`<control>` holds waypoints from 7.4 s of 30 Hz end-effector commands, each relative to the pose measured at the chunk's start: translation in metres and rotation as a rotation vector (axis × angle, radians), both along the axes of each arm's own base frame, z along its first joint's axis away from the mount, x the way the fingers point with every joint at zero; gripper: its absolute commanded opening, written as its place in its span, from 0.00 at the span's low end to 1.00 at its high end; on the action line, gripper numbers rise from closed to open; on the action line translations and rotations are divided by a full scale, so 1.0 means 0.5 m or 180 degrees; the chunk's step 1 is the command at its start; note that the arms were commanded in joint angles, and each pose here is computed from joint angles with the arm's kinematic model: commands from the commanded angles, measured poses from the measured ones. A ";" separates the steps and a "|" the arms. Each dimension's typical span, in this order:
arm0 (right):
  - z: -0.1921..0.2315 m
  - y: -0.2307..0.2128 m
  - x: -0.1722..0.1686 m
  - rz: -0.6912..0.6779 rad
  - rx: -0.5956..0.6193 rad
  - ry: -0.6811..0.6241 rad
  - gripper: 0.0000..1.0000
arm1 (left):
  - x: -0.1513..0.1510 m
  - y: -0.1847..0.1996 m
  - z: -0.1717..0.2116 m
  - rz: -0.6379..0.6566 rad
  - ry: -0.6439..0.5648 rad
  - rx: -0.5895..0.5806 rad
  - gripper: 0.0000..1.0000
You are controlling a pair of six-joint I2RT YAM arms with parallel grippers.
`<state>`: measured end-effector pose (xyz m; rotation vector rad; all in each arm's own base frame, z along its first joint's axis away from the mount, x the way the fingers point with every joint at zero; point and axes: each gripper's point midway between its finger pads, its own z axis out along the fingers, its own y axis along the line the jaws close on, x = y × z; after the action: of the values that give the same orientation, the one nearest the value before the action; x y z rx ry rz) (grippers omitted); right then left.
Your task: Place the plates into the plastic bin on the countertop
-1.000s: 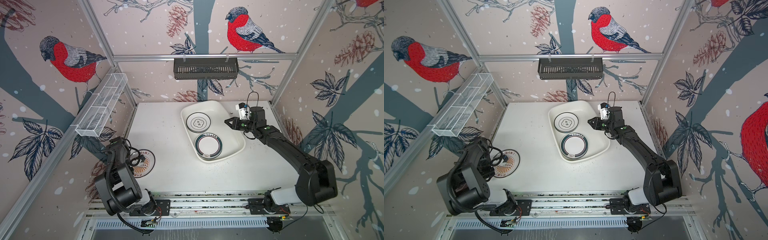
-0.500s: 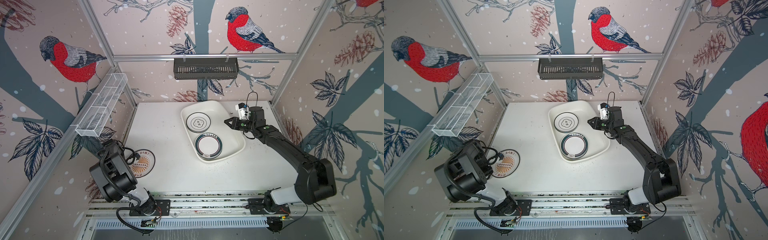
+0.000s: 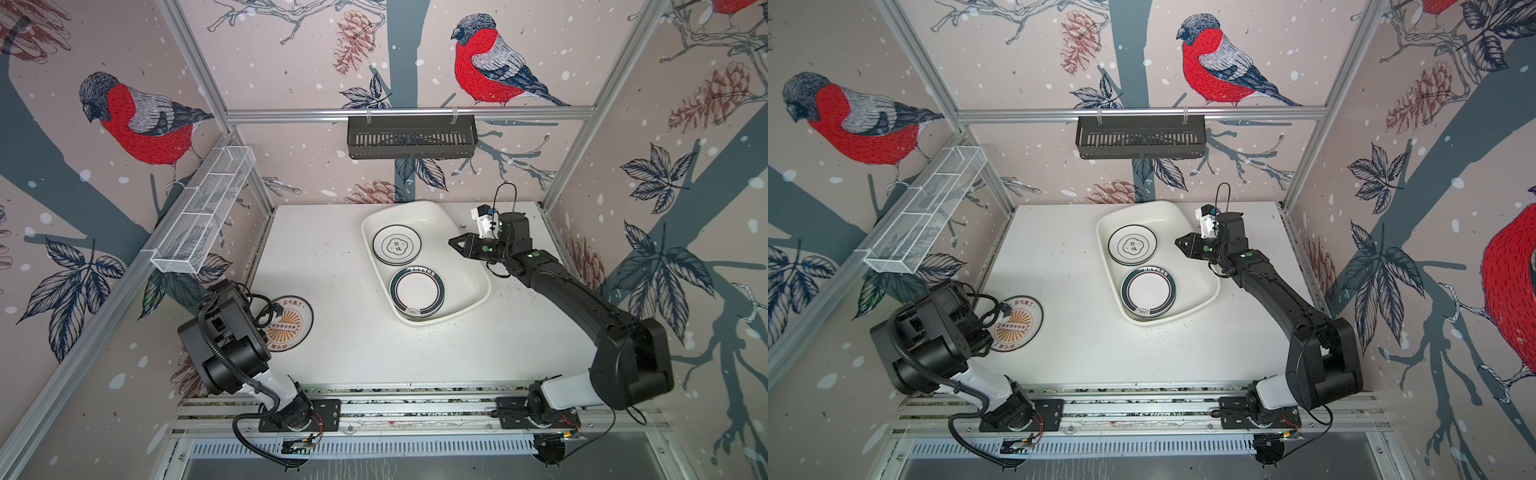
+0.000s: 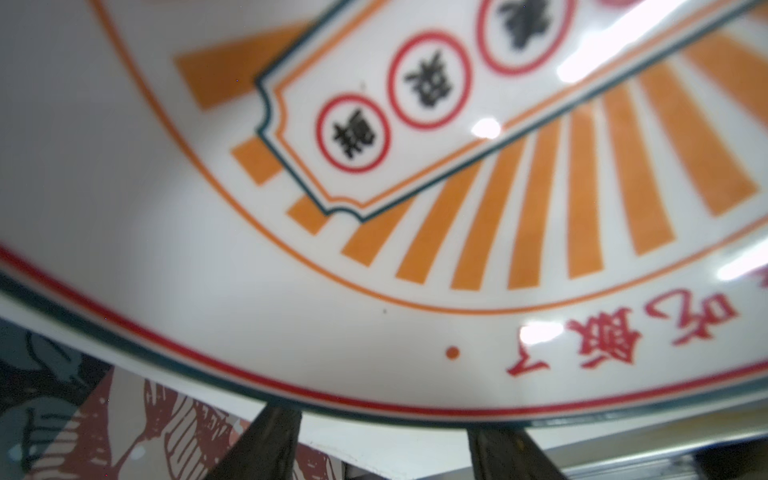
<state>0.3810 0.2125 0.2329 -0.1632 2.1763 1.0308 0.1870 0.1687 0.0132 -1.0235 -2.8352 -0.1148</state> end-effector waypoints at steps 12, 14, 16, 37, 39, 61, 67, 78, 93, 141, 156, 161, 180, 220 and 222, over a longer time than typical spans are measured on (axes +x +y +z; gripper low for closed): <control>0.004 0.001 -0.002 -0.0031 0.0012 -0.0046 0.24 | 0.106 -0.128 -0.002 0.0084 -0.0345 -0.0585 0.63; 0.005 0.000 -0.003 -0.0037 0.0016 -0.0050 0.24 | 0.125 -0.135 -0.004 0.0138 -0.0383 -0.0615 0.62; 0.003 0.000 -0.004 -0.0038 0.0019 -0.0048 0.24 | 0.147 -0.145 -0.005 0.0172 -0.0429 -0.0667 0.62; 0.001 -0.007 -0.017 -0.0086 0.0037 -0.0038 0.24 | 0.291 -0.279 0.003 -0.0086 -0.0656 -0.0895 0.61; 0.001 -0.009 -0.017 -0.0097 0.0035 -0.0044 0.24 | 0.299 -0.293 0.008 -0.0099 -0.0675 -0.0927 0.61; -0.015 0.004 -0.018 -0.0062 0.0158 0.0006 0.24 | 0.297 -0.313 0.129 0.0351 -0.0710 -0.1273 0.67; -0.009 0.011 -0.020 -0.0053 0.0168 -0.0009 0.24 | 0.370 -0.361 0.215 0.0601 -0.0976 -0.1793 0.68; -0.008 0.008 -0.023 -0.0083 0.0196 -0.0018 0.24 | 0.461 -0.428 0.257 0.0826 -0.1052 -0.2653 0.63; -0.004 0.006 -0.027 -0.0093 0.0213 -0.0043 0.24 | 0.494 -0.387 0.207 0.1203 -0.1103 -0.3093 0.61; 0.000 0.007 -0.024 -0.0109 0.0316 -0.0093 0.24 | 0.444 -0.260 0.087 0.2286 -0.0988 -0.3117 0.50; -0.001 0.008 -0.027 -0.0102 0.0314 -0.0089 0.24 | 0.441 -0.264 0.072 0.2556 -0.1025 -0.3105 0.46; -0.003 0.007 -0.026 -0.0108 0.0314 -0.0083 0.24 | 0.441 -0.272 0.068 0.2616 -0.1024 -0.3112 0.44; 0.001 0.009 -0.029 -0.0093 0.0331 -0.0083 0.24 | 0.463 -0.285 0.057 0.2630 -0.1173 -0.3115 0.33; -0.003 0.011 -0.036 -0.0067 0.0372 -0.0085 0.24 | 0.456 -0.321 0.034 0.2818 -0.1074 -0.3200 0.06; -0.004 0.011 -0.035 -0.0071 0.0370 -0.0084 0.24 | 0.457 -0.322 0.041 0.2812 -0.1089 -0.3214 0.03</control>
<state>0.3620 0.2164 0.2225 -0.0838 2.1221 1.1237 0.4133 0.0031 0.0321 0.3720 -3.2774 1.4661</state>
